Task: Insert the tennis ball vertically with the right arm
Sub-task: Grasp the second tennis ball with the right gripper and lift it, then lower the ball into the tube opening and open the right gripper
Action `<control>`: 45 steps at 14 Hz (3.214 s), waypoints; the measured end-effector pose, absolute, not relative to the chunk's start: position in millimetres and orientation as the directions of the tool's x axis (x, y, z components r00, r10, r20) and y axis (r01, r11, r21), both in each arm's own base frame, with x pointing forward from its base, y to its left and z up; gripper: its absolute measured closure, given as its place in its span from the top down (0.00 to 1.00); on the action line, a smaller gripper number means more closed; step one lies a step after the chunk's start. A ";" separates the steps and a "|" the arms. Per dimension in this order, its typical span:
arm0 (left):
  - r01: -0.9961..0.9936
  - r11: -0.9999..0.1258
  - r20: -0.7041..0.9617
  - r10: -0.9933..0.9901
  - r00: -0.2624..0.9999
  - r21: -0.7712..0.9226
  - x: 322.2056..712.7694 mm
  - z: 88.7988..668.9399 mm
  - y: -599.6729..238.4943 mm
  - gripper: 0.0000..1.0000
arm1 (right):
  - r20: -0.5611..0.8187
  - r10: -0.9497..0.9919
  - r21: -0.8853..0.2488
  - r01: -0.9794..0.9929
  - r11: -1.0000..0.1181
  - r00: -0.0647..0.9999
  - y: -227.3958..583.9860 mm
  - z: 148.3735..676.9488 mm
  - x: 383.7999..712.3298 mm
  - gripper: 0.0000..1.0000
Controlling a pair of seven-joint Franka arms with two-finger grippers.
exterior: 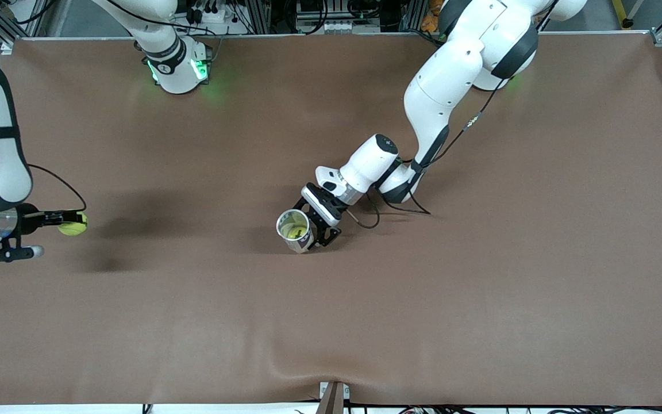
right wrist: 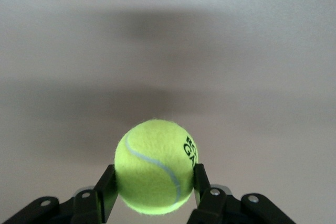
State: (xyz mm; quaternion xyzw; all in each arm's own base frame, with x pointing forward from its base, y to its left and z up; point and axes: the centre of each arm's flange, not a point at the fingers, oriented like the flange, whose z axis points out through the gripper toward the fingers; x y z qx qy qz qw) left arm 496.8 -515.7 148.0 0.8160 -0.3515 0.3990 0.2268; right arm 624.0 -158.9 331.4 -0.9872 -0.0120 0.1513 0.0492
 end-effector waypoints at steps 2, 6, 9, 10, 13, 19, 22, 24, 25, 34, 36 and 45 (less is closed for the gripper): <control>-0.755 -0.650 0.811 -0.392 0.434 0.090 496.9 148.1 -515.7 0.82 | -0.324 -0.057 -0.114 -0.099 -0.989 0.944 -106.7 367.4 639.7 0.62; -0.754 -0.650 0.811 -0.392 0.434 0.090 497.0 148.2 -515.7 0.82 | -0.377 -0.318 -0.117 -0.385 -0.915 0.870 31.6 421.8 658.5 0.62; -0.754 -0.650 0.811 -0.392 0.434 0.089 497.1 148.2 -515.5 0.82 | -0.404 -0.488 -0.114 -0.572 -0.812 0.774 160.5 455.9 654.4 0.62; -0.754 -0.651 0.811 -0.392 0.434 0.089 497.2 148.2 -515.5 0.82 | -0.387 -0.529 -0.117 -0.609 -0.784 0.755 195.3 468.0 651.6 0.62; -0.754 -0.651 0.811 -0.392 0.434 0.089 497.3 148.2 -515.4 0.82 | -0.356 -0.621 -0.136 -0.696 -0.705 0.698 274.7 486.6 638.8 0.62; -0.754 -0.651 0.811 -0.392 0.434 0.089 497.4 148.3 -515.4 0.82 | -0.354 -0.712 -0.126 -0.785 -0.606 0.606 386.0 445.1 613.6 0.62; -0.754 -0.651 0.811 -0.392 0.434 0.089 497.3 148.2 -515.5 0.82 | -0.347 -0.724 -0.118 -0.793 -0.597 0.596 397.3 420.0 615.7 0.62; -0.754 -0.651 0.811 -0.392 0.434 0.089 497.2 148.2 -515.5 0.82 | -0.338 -0.733 -0.115 -0.799 -0.590 0.590 391.1 416.2 620.8 0.62; -0.754 -0.651 0.811 -0.392 0.434 0.089 497.2 148.2 -515.5 0.82 | -0.333 -0.737 -0.115 -0.801 -0.587 0.588 387.6 416.6 623.2 0.62; -0.754 -0.651 0.811 -0.392 0.434 0.089 497.2 148.2 -515.5 0.82 | -0.323 -0.748 -0.097 -0.806 -0.584 0.580 381.5 403.3 629.0 0.67; -0.754 -0.650 0.811 -0.392 0.434 0.089 497.2 148.1 -515.5 0.82 | -0.323 -0.747 -0.100 -0.805 -0.584 0.582 382.2 404.8 629.0 0.86; -0.754 -0.650 0.811 -0.393 0.434 0.089 497.1 148.1 -515.5 0.82 | -0.301 -0.738 -0.059 -0.784 -0.618 0.604 352.1 421.2 640.0 1.00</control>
